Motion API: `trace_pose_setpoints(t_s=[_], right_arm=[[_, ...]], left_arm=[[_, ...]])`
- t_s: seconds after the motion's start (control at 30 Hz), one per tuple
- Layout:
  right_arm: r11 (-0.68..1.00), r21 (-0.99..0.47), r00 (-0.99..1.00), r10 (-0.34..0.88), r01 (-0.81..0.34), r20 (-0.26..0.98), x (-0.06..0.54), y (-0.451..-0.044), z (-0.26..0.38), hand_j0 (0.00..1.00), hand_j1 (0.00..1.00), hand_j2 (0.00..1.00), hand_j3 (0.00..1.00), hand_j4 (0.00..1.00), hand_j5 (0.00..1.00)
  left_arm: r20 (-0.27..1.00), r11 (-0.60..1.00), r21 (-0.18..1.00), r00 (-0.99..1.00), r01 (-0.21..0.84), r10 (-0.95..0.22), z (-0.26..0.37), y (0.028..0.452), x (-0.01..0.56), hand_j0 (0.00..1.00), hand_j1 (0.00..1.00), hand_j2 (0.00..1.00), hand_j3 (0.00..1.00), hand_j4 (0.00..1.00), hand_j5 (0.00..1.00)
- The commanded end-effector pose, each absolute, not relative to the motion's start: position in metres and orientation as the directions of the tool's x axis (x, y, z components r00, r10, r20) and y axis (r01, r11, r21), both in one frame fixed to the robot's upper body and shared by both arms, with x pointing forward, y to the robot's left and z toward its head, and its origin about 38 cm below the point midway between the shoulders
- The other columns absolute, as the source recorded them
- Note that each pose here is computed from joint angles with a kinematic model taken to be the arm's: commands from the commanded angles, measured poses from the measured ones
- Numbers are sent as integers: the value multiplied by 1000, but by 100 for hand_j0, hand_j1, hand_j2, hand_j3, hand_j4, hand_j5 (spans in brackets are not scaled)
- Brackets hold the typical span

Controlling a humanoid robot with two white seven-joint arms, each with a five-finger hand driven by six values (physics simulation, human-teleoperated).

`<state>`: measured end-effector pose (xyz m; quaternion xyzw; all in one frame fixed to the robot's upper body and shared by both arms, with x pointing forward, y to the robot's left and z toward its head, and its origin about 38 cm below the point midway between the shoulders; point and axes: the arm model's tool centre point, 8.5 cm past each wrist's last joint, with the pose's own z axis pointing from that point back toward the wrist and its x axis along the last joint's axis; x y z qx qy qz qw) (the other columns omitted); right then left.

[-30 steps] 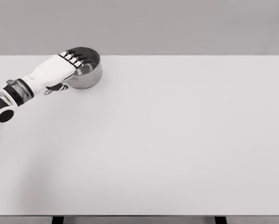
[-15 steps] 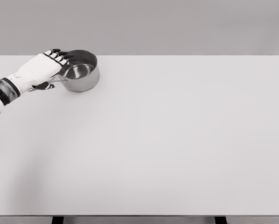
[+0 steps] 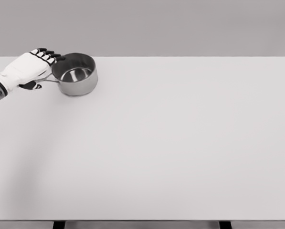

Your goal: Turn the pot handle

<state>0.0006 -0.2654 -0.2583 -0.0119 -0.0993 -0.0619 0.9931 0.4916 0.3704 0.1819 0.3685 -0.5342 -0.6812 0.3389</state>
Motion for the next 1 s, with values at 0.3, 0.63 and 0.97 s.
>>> trace_pose_setpoints(t_s=[0.3,0.63,0.97], right_arm=[[992,-11,973,-121,126,199,1,-265,-258,100,100,100,100,100,100],[992,-11,973,-121,126,199,1,-265,-258,100,100,100,100,100,100],[992,-11,973,-121,126,199,1,-265,-258,100,100,100,100,100,100]], left_arm=[[-151,-215,973,-477,82,-866,182,380,495,100,100,100,100,100,100],[-145,-214,972,-467,98,-872,177,387,492,100,100,100,100,100,100],[-154,-227,968,-456,110,-876,176,396,490,100,100,100,100,100,100]])
